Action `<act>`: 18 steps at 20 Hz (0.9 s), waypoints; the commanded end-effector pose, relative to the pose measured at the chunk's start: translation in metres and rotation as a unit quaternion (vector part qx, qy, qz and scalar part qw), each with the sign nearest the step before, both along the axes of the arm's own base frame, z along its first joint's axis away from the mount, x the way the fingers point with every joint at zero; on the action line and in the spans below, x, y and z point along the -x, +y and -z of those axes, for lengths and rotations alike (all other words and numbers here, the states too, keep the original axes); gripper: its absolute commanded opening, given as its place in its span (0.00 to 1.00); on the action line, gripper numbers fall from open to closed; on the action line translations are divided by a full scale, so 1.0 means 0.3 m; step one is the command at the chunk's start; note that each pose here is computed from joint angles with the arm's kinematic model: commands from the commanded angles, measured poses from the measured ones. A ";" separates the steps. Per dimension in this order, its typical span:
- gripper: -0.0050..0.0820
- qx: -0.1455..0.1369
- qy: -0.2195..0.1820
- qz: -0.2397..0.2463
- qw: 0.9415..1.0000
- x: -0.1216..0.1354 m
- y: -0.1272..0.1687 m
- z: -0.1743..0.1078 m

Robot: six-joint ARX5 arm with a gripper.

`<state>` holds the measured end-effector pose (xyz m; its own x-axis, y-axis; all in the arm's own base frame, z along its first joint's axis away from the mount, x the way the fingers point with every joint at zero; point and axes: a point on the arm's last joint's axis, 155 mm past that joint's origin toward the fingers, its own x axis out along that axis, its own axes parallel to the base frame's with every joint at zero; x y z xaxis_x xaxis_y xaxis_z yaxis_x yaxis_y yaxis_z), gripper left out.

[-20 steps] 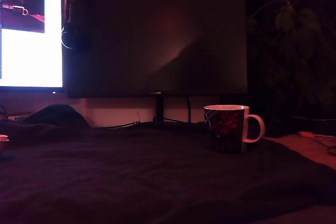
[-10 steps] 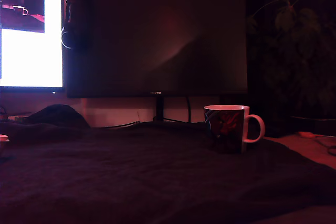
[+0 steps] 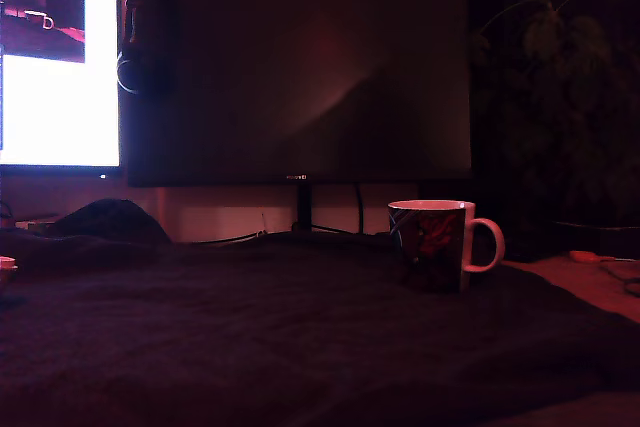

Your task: Pick up the coffee capsules on the table and drop them inside the coffee cup

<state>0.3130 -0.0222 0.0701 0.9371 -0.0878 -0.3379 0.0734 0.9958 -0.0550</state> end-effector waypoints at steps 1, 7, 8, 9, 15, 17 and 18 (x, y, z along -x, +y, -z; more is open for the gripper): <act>0.73 -0.011 0.001 0.002 1.000 0.003 0.005 0.021; 0.73 -0.016 -0.005 -0.002 1.000 -0.034 0.018 0.047; 0.73 -0.016 -0.005 -0.001 1.000 -0.042 0.018 0.051; 0.72 -0.017 -0.003 0.005 1.000 -0.049 0.013 0.057; 0.66 -0.015 0.010 0.017 1.000 -0.096 0.000 0.100; 0.66 -0.015 0.009 0.014 1.000 -0.106 0.006 0.104; 0.66 -0.015 0.010 0.012 1.000 -0.111 0.011 0.108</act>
